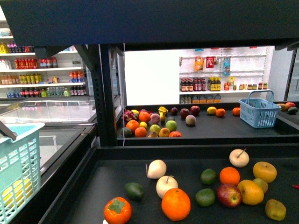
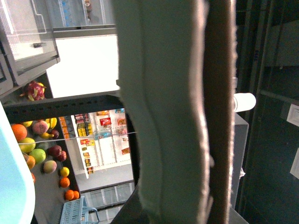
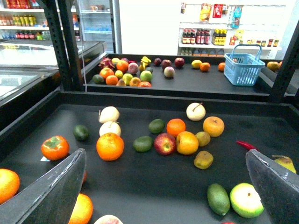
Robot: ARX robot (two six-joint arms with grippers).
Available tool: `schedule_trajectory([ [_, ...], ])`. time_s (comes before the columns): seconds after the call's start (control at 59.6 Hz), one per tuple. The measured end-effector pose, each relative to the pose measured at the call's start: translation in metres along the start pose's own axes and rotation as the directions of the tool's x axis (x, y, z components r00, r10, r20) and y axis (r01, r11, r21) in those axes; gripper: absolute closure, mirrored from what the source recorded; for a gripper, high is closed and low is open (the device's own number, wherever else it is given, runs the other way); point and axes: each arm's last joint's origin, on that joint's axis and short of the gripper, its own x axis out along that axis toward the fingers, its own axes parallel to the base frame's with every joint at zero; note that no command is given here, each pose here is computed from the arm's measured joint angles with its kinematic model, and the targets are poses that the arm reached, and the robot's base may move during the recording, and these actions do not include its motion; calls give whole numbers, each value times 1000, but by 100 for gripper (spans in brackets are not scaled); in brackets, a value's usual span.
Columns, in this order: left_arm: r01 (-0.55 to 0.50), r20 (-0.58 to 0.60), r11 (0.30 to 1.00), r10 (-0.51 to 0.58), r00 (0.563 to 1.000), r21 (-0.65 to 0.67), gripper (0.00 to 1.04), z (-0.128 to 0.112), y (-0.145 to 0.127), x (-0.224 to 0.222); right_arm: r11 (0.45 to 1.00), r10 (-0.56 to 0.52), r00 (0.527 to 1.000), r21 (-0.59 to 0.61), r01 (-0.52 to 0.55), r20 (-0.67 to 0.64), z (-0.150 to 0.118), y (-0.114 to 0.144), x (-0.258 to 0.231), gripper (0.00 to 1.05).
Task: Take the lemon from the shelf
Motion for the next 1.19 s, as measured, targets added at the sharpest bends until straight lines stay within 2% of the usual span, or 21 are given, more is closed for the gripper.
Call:
schedule_trajectory([
  [0.252,-5,2,1000,5,1000,3,99,0,2,0,1000,0,1000,0,0,0,0,0,0,2],
  [0.285,-5,0,1000,5,1000,5,96,0,2,0,1000,0,1000,0,0,0,0,0,0,2],
  [0.789,15,2,1000,-15,1000,6,7,0,-2,0,1000,0,1000,0,0,0,0,0,0,2],
  [0.823,15,2,1000,-15,1000,6,5,0,-2,0,1000,0,1000,0,0,0,0,0,0,2],
  [0.89,15,1,1000,-15,1000,6,10,0,-2,0,1000,0,1000,0,0,0,0,0,0,2],
  [0.924,10,-5,1000,-10,1000,17,8,1,-2,-2,1000,0,1000,0,0,0,0,0,0,2],
  [0.974,-55,-22,997,56,998,53,8,5,-1,-20,1000,0,1000,0,0,0,0,0,0,2],
  [1.058,-174,30,981,172,985,87,8,12,0,-43,1000,-4,1000,0,4,0,0,0,0,2],
  [1.192,-236,55,962,231,971,141,8,16,-16,-46,1000,0,1000,0,0,1,0,0,0,2],
])
